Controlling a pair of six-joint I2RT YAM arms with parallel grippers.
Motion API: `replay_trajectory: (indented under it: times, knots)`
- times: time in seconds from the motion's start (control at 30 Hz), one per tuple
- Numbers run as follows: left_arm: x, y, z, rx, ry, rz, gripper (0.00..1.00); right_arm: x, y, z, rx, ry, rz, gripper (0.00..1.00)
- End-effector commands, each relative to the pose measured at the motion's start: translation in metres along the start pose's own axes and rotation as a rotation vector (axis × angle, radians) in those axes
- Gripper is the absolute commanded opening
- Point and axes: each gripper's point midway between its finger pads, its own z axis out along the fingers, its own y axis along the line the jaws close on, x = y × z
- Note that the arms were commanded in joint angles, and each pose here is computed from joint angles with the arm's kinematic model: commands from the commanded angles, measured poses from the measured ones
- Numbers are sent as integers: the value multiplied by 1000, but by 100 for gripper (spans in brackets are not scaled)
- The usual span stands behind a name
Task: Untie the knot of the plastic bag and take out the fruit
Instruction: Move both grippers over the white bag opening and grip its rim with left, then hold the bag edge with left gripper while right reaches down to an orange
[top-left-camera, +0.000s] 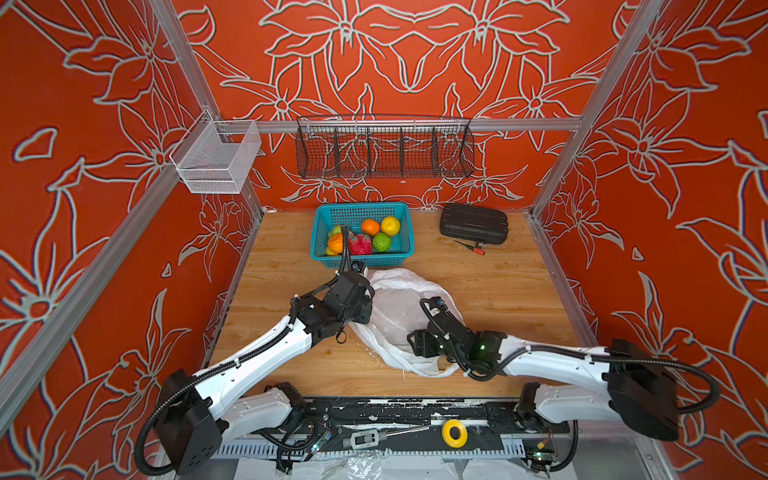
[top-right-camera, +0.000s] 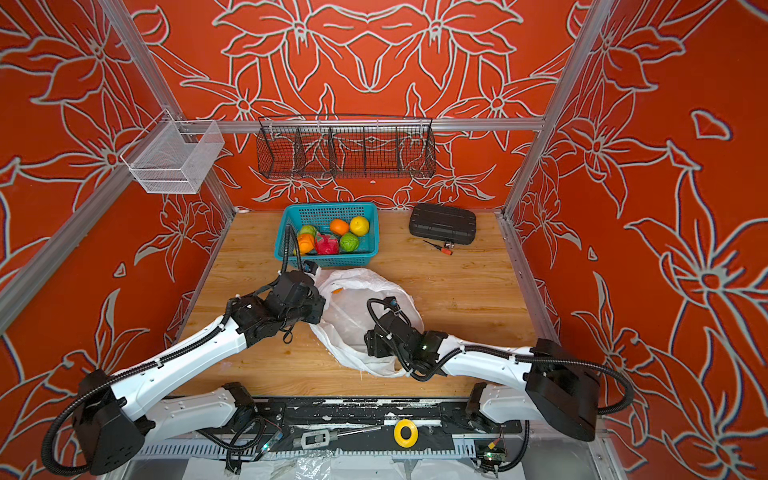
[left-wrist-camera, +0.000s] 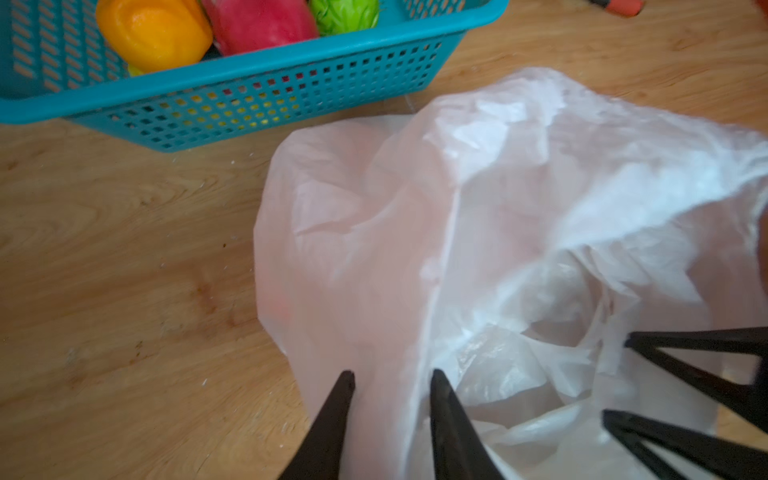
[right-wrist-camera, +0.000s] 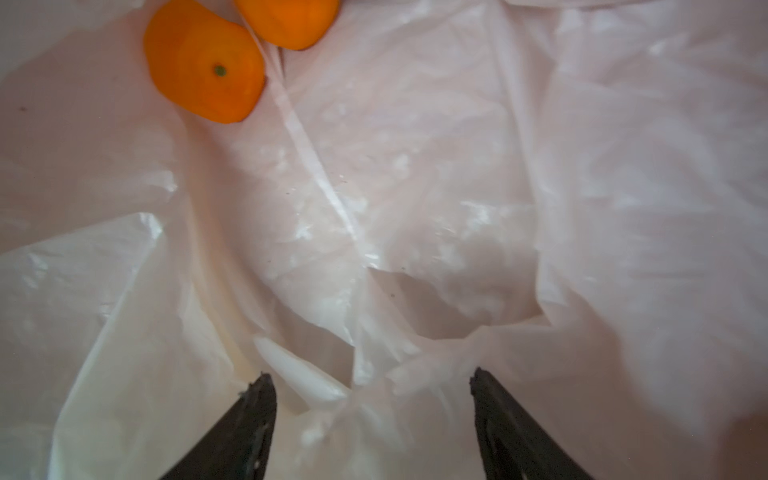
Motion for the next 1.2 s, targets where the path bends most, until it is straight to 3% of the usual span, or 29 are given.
replay_trajectory:
  times: [0.0, 0.07, 0.13, 0.17, 0.23, 0.47, 0.57, 0.7, 0.8, 0.93, 1.07, 1.17]
  knots:
    - [-15, -10, -13, 73, -78, -3, 33, -21, 38, 4, -61, -70, -123, 78]
    - [-17, -3, -20, 45, -94, -6, 47, -18, 52, 10, -75, -58, -168, 80]
    - [-18, 4, -28, 17, -110, -10, 77, -17, 55, 16, -67, -50, -159, 82]
    - [-23, 7, -41, 18, -150, -22, 84, -18, 55, 18, -64, -58, -144, 83]
    - [-27, 16, -52, -4, -185, -50, 91, -24, 60, 20, -80, -84, -119, 84]
    - [-33, 59, -61, -23, -191, -286, 90, -52, 75, 21, -139, -128, -43, 86]
    - [-29, 82, -50, -36, -112, -405, 89, -62, 78, 21, -146, -152, -34, 87]
    - [-15, 107, -18, -57, 41, -516, 82, -67, 65, 16, -137, -157, 41, 97]
    - [-9, 120, 3, -43, 93, -578, 78, -70, 79, 7, -253, -171, 25, 97]
    - [-3, 131, 28, -45, 140, -621, 72, -63, 102, 14, -353, -119, -11, 88]
    - [-6, 137, 47, -47, 181, -625, 66, -55, 118, 31, -455, -95, 55, 70]
    - [-9, 140, 58, -41, 205, -621, 63, -47, 123, 43, -487, -72, 83, 66]
